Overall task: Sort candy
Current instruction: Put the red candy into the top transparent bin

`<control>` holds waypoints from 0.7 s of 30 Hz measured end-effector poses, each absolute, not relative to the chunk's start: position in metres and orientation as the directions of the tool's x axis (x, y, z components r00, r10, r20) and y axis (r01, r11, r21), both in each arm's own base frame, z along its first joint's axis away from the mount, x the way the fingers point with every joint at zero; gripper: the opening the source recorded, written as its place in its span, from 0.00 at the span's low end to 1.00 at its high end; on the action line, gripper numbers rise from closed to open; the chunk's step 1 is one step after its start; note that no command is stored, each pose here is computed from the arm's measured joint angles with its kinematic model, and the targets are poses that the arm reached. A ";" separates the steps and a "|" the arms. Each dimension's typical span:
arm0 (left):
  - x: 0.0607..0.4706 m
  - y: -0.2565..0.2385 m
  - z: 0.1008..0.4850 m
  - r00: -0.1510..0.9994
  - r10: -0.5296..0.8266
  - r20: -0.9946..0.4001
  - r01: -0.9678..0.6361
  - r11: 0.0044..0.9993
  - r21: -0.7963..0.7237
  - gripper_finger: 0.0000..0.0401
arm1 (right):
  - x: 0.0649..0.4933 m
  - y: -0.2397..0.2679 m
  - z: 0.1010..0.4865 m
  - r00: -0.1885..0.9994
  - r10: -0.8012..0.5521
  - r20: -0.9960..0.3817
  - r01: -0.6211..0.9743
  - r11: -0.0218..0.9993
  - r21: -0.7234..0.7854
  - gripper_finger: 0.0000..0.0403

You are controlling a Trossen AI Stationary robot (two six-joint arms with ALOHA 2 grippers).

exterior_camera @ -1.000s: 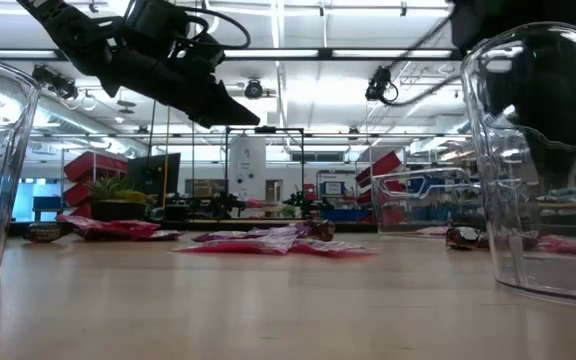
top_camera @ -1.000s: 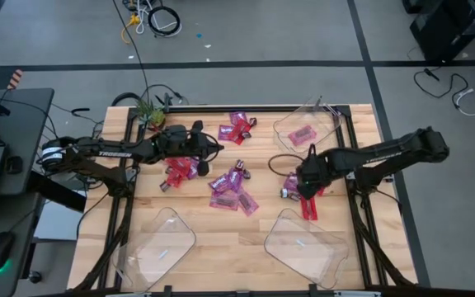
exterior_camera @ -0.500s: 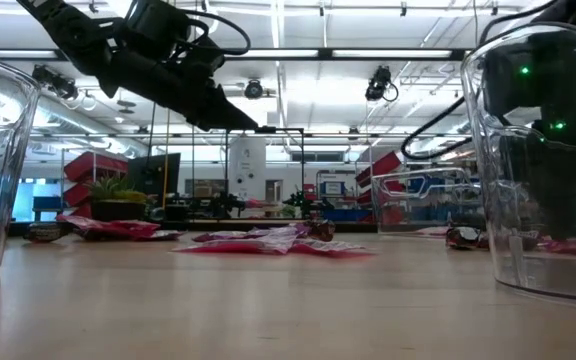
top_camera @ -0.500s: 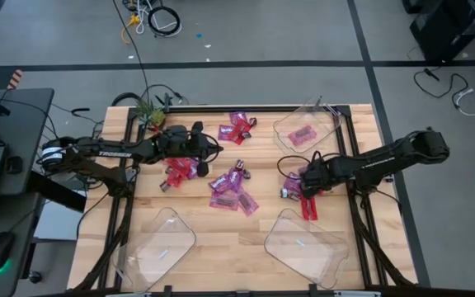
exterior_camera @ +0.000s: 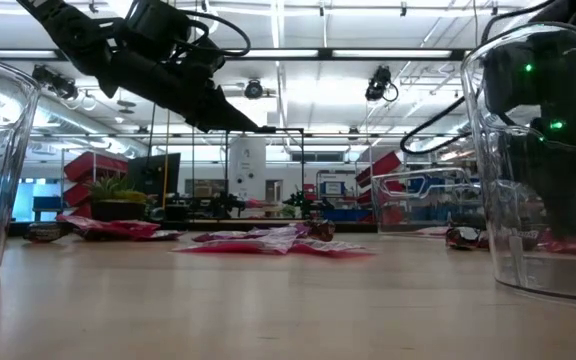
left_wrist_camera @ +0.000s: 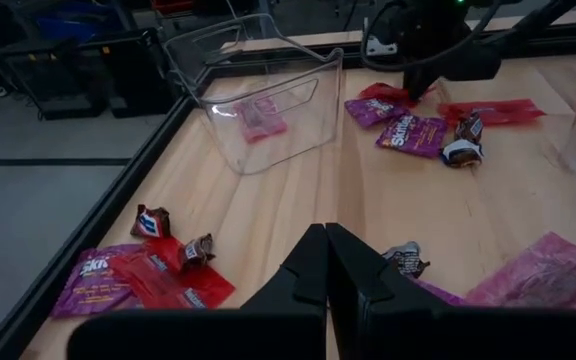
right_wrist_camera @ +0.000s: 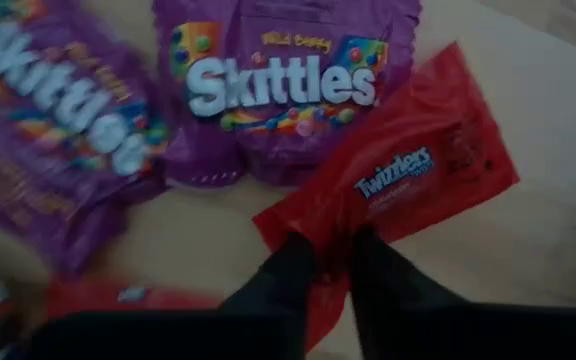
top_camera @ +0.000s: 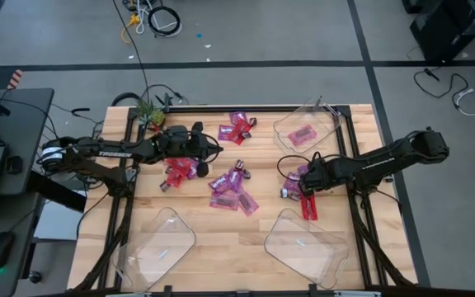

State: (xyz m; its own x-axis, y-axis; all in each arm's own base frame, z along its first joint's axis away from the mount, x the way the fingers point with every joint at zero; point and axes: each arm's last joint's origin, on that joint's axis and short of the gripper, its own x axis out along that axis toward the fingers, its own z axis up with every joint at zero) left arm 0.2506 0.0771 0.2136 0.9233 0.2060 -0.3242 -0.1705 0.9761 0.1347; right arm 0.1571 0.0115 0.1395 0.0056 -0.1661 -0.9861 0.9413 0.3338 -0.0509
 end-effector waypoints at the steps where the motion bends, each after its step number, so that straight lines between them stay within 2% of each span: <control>1: 0.251 0.077 0.214 0.923 0.206 -0.324 -0.171 0.976 0.135 0.00 | 0.159 0.013 0.143 0.011 -0.162 -0.987 0.937 0.347 -0.047 0.05; 3: 0.251 0.077 0.214 0.924 0.206 -0.323 -0.171 0.976 0.135 0.00 | 0.163 0.016 0.151 0.015 -0.158 -0.987 0.926 0.375 -0.046 0.02; 10: 0.251 0.077 0.215 0.928 0.207 -0.310 -0.176 0.977 0.124 0.00 | 0.180 0.030 0.201 0.046 -0.169 -0.985 0.898 0.439 -0.034 0.01; 17: 0.252 0.077 0.219 0.943 0.191 -0.274 -0.165 0.980 0.114 0.00 | 0.194 0.031 0.268 0.147 -0.281 -0.948 0.883 0.469 -0.002 0.01; 21: 0.253 0.076 0.221 0.952 0.178 -0.249 -0.155 0.982 0.111 0.00 | 0.200 0.006 0.286 0.174 -0.383 -0.907 0.882 0.471 -0.030 0.01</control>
State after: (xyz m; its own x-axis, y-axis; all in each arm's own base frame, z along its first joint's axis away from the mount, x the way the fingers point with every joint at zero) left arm 0.2530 0.0764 0.2208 0.9519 0.1781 -0.2493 -0.1546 0.9817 0.1112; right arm 0.2003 0.0064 0.2856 0.1739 -0.3827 -0.9073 0.8817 0.4708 -0.0295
